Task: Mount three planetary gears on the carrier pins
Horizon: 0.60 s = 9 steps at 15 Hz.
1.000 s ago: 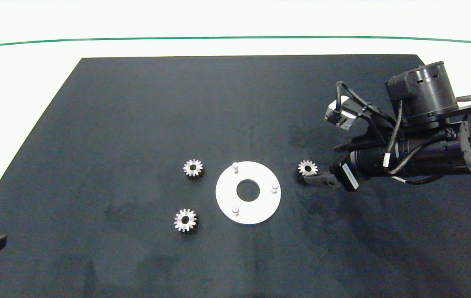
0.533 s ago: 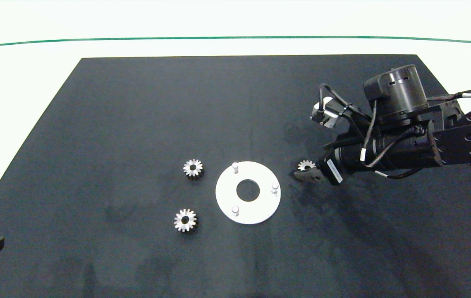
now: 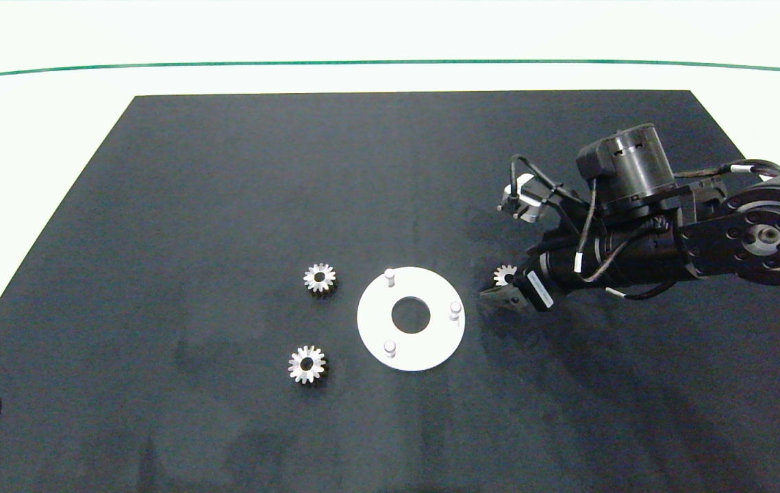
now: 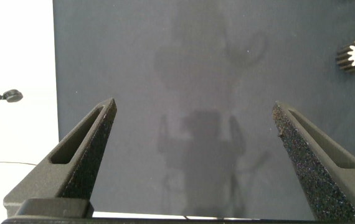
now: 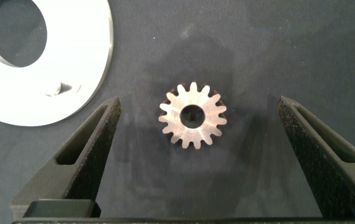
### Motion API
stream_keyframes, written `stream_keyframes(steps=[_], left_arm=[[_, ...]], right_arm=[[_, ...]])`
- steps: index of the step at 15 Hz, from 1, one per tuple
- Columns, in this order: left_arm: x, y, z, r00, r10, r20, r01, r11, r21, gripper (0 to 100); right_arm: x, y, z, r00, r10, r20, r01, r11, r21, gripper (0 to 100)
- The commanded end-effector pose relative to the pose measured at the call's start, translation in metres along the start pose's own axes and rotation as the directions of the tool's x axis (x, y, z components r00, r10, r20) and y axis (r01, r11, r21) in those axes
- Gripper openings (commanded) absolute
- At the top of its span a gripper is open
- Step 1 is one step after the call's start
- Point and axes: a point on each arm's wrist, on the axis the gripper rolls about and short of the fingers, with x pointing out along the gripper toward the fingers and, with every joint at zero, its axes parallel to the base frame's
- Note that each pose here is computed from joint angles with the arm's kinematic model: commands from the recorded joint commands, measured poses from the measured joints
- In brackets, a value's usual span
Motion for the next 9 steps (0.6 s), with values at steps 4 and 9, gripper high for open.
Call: stream_keyframes(steps=[4, 9], left_arm=[[-0.0032, 0.0000, -0.0011, 1.000, 0.005, 0.010, -0.005, 1.000, -0.001, 100], [-0.0054, 0.0002, -0.0018, 1.000, 0.014, 0.018, -0.014, 1.000, -0.004, 100]], right_arm=[[0.0068, 0.0008, -0.0015, 1.000, -0.010, -0.021, 0.009, 1.000, -0.026, 90], [0.0086, 0.0009, -0.0022, 1.000, -0.014, -0.028, 0.013, 1.000, -0.026, 79]])
